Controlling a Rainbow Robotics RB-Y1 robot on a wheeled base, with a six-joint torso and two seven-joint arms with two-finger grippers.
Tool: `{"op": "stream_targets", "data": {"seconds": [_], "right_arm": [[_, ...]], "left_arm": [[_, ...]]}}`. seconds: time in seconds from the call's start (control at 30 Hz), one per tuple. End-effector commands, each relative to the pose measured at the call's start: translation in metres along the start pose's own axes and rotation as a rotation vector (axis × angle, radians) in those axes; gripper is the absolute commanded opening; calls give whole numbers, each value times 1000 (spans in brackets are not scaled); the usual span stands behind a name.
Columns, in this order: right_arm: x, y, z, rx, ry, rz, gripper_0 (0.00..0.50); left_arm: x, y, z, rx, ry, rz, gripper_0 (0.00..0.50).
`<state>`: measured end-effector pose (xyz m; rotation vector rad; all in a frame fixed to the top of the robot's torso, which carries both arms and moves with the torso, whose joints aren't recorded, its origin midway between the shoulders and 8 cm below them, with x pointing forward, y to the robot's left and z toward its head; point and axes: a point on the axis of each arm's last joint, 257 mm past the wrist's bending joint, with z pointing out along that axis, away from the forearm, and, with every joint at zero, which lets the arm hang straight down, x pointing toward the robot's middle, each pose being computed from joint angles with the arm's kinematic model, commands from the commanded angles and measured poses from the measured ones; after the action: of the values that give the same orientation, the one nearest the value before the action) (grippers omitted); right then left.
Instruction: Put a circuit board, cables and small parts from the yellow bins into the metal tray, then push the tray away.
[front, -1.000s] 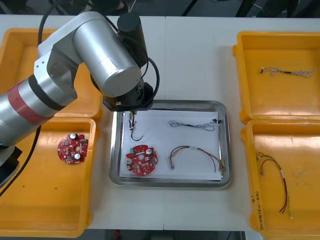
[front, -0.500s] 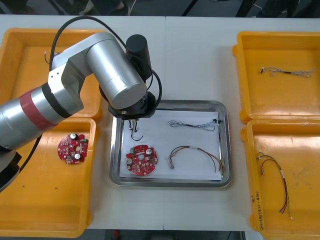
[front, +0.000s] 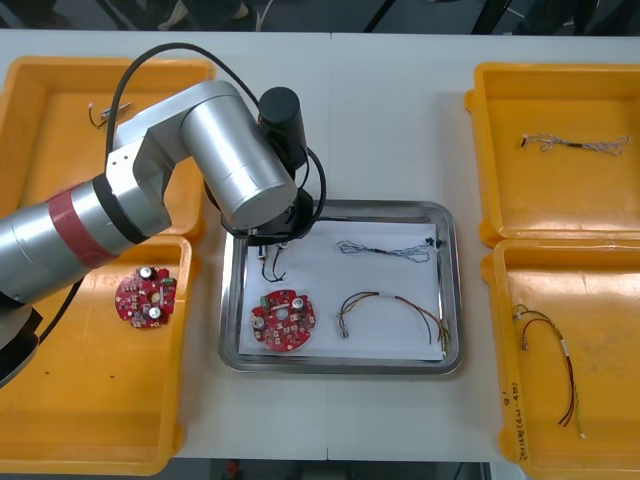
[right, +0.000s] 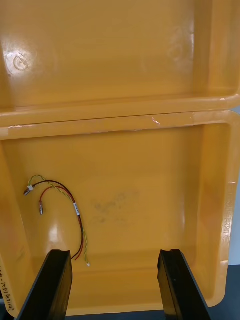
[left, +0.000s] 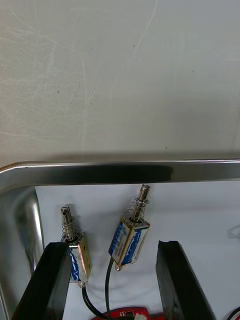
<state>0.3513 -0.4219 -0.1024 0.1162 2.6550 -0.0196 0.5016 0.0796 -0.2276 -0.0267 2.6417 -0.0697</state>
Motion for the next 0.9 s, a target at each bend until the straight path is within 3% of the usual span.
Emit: {"op": "stream_targets", "data": {"seconds": [0.03, 0.3, 0.4, 0.9], "right_arm": [[2, 1, -2, 11, -16, 21, 500], [2, 2, -2, 11, -16, 20, 500], [3, 3, -1, 12, -14, 17, 500], [3, 5, -1, 15, -16, 10, 500]], "left_arm": [[-3, -23, -7, 32, -23, -54, 500], [-7, -21, -12, 34, -31, -59, 500], [-11, -13, -22, 20, -27, -54, 500], [-43, 58, -96, 14, 47, -59, 500]]}}
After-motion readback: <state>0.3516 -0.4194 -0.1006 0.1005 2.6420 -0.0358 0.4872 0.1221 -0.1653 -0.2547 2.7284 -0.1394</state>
